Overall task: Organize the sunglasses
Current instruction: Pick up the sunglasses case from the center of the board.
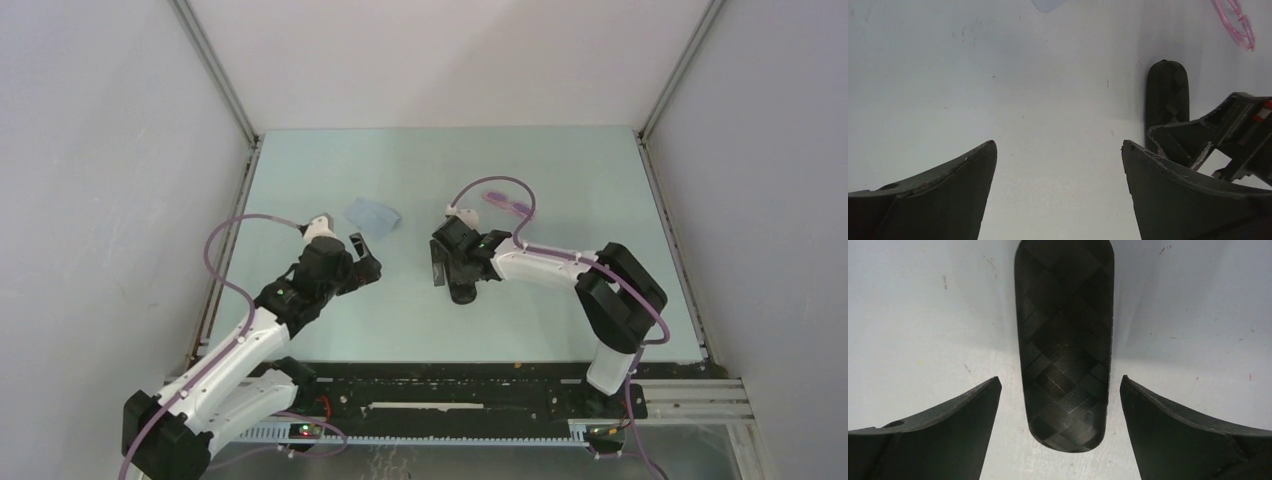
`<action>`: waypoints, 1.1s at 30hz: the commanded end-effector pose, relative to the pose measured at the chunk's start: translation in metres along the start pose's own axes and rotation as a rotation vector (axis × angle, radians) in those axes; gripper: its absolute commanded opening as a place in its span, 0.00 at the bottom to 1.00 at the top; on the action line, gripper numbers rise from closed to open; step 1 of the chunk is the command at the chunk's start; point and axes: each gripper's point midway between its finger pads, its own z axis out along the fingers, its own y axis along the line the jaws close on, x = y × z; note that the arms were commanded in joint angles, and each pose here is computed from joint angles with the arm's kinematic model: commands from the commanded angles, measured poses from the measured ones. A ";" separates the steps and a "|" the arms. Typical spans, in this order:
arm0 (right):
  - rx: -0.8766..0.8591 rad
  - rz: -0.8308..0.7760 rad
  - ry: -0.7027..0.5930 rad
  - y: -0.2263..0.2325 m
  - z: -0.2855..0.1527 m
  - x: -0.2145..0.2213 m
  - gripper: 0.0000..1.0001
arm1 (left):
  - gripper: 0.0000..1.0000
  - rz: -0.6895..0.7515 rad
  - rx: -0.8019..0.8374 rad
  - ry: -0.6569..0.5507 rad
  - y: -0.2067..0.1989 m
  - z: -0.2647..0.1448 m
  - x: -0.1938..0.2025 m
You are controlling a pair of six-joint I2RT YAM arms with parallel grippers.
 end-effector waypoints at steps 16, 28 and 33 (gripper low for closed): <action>-0.041 0.099 -0.048 -0.006 -0.002 -0.026 0.41 | 1.00 -0.084 -0.066 -0.059 0.013 -0.003 -0.010; -0.778 0.156 -0.137 0.021 -0.084 -0.042 0.39 | 1.00 -0.118 0.358 0.065 -0.047 -0.001 -0.018; -0.969 0.147 -0.114 0.031 -0.117 -0.043 0.42 | 1.00 -0.130 0.482 -0.001 -0.067 -0.002 -0.029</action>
